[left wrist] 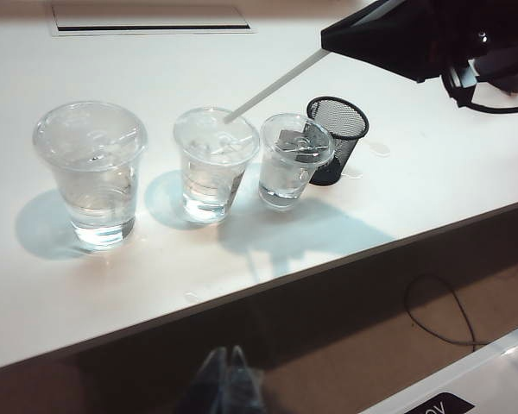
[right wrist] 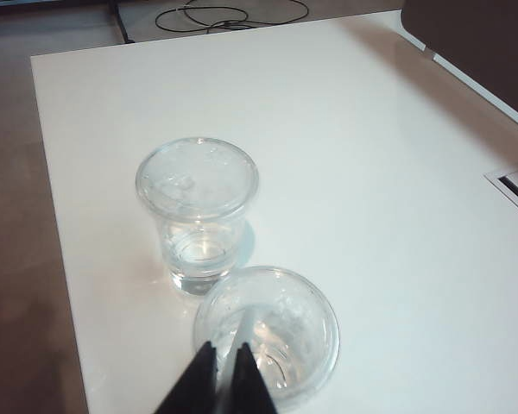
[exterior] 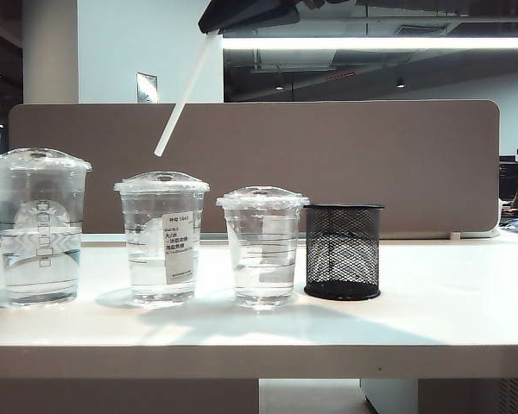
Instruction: Pick up the straw and insert it into the medium coffee cup.
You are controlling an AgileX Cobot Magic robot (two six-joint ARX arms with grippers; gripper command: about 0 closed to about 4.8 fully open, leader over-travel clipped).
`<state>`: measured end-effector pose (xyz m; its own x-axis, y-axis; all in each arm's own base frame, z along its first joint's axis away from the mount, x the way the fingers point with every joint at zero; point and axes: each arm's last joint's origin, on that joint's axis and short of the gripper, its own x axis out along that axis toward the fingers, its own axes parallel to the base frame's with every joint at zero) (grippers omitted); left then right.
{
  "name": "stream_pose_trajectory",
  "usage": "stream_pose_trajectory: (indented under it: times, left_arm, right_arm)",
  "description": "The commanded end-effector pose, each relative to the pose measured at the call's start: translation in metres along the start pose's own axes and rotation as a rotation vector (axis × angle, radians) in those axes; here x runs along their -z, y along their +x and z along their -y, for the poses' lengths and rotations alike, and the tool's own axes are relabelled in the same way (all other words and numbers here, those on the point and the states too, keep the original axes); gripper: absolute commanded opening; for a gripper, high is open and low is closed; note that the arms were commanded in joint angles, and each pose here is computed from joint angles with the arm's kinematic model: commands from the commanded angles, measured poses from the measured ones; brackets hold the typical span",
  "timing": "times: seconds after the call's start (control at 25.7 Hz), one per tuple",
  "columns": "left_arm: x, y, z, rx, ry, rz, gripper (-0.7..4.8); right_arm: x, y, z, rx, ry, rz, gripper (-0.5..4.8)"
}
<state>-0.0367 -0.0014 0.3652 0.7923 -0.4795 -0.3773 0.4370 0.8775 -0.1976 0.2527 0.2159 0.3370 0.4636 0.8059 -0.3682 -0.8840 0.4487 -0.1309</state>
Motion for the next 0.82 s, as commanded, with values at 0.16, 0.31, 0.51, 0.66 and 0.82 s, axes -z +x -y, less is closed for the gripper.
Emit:
stream_pose_trajectory:
  times: [0.16,0.31,0.51,0.66,0.82]
  left_arm:
    - [-0.0008,-0.0004,0.0003,0.004,0.0,0.007,-0.04]
    - [-0.0008,-0.0004,0.0003,0.004,0.0,0.007,-0.04]
    - [-0.0008,-0.0004,0.0003,0.004,0.0,0.007,-0.04]
    - [-0.0009,-0.0004,0.0003,0.004,0.0,0.007,-0.04]
    - [-0.0008,-0.0004,0.0003,0.004,0.0,0.007,-0.04]
  right_arm:
    - [-0.0006,-0.0023,-0.001,0.005,-0.002,-0.016,0.4]
    - [0.0019,-0.0024,-0.0021,-0.004,0.008,-0.042,0.4]
    - [0.0039,-0.0024,-0.0028,-0.01,0.015,-0.062,0.4]
    - [0.0038,-0.0024,-0.003,-0.012,0.015,-0.061,0.4]
    - [0.0043,-0.0011,-0.0028,-0.012,0.015,-0.061,0.4]
